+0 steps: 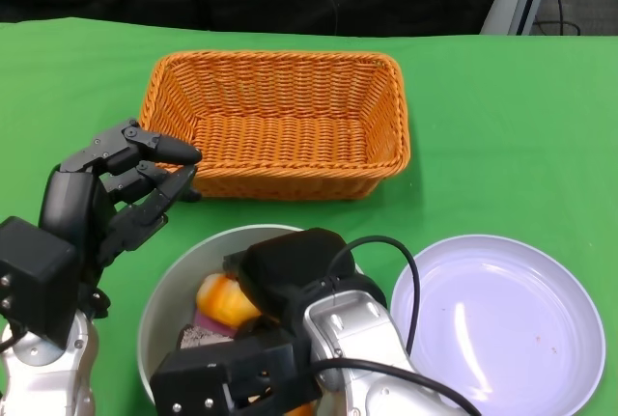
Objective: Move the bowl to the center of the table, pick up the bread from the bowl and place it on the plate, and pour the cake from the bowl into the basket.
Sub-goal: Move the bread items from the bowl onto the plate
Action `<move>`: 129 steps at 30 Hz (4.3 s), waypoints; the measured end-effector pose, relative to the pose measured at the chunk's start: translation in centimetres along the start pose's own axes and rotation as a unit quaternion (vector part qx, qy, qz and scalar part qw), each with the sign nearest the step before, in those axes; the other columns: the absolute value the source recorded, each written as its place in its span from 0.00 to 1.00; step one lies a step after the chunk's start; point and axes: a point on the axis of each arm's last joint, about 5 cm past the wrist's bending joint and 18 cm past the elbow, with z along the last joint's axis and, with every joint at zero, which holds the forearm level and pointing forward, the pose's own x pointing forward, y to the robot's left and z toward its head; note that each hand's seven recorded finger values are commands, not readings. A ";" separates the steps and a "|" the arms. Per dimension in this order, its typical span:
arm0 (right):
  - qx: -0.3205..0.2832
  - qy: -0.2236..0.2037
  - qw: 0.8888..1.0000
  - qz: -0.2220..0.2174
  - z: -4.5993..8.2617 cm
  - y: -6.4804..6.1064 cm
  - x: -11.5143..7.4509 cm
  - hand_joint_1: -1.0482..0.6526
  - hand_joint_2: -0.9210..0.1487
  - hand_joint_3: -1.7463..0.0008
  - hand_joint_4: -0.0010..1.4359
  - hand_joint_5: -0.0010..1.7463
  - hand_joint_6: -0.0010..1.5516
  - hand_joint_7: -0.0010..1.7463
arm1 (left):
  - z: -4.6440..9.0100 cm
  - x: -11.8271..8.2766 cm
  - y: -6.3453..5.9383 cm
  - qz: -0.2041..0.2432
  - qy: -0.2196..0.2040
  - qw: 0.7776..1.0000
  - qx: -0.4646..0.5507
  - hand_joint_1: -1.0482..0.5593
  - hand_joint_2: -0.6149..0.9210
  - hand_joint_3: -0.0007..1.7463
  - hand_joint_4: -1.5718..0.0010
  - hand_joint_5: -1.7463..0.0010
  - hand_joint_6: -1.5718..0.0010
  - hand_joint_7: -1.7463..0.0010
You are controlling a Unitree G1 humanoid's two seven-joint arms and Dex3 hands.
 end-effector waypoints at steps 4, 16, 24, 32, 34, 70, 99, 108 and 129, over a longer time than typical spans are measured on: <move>-0.012 -0.010 1.000 -0.010 0.1 0.2 0.1 0.41 0.05 1.00 0.52 0.93 0.54 0.03 | 0.0 0.0 0.0 0.003 -0.002 1.000 -0.006 0.41 1.00 0.14 0.52 0.29 0.48 0.47; -0.033 -0.008 0.999 -0.036 0.3 0.9 0.1 0.40 0.03 1.00 0.53 0.94 0.58 0.02 | 0.0 0.0 0.0 0.002 -0.004 1.000 -0.007 0.41 1.00 0.13 0.51 0.30 0.47 0.51; -0.085 -0.021 0.993 -0.083 -0.2 1.6 0.0 0.43 0.07 1.00 0.59 0.87 0.57 0.00 | 0.0 0.0 -0.1 0.005 -0.005 1.000 -0.013 0.42 1.00 0.11 0.51 0.31 0.46 0.57; -0.075 -0.022 0.991 -0.108 -1.0 1.8 0.2 0.41 0.11 1.00 0.59 0.88 0.61 0.01 | 0.0 0.0 -0.1 0.008 -0.007 1.000 -0.024 0.42 1.00 0.10 0.51 0.31 0.45 0.59; -0.068 -0.021 0.992 -0.107 -1.1 1.9 0.2 0.40 0.10 1.00 0.59 0.89 0.61 0.01 | 0.0 0.0 -0.1 0.007 -0.007 1.000 -0.024 0.41 1.00 0.10 0.51 0.31 0.44 0.60; -0.098 0.006 0.983 -0.155 -2.5 1.6 1.2 0.41 0.01 0.99 0.54 0.90 0.54 0.00 | 0.0 0.0 -0.1 0.008 -0.006 1.000 -0.022 0.41 1.00 0.10 0.51 0.31 0.42 0.63; -0.034 0.030 0.983 -0.176 -4.4 -0.7 0.6 0.40 0.01 0.98 0.59 0.85 0.63 0.02 | -0.1 -0.1 -0.1 0.008 -0.002 1.000 -0.030 0.42 1.00 0.09 0.51 0.31 0.42 0.63; 0.121 -0.012 0.978 -0.168 -4.7 -1.6 -2.3 0.40 0.00 0.90 0.54 0.89 0.72 0.05 | -0.2 -0.1 -0.1 0.006 0.000 1.000 -0.031 0.42 1.00 0.09 0.51 0.31 0.42 0.64; 0.182 -0.030 0.953 -0.242 -7.5 -3.3 -8.1 0.47 0.00 0.88 0.50 1.00 0.56 0.51 | -0.3 -0.1 0.0 0.005 0.006 1.000 -0.022 0.41 1.00 0.10 0.51 0.31 0.42 0.62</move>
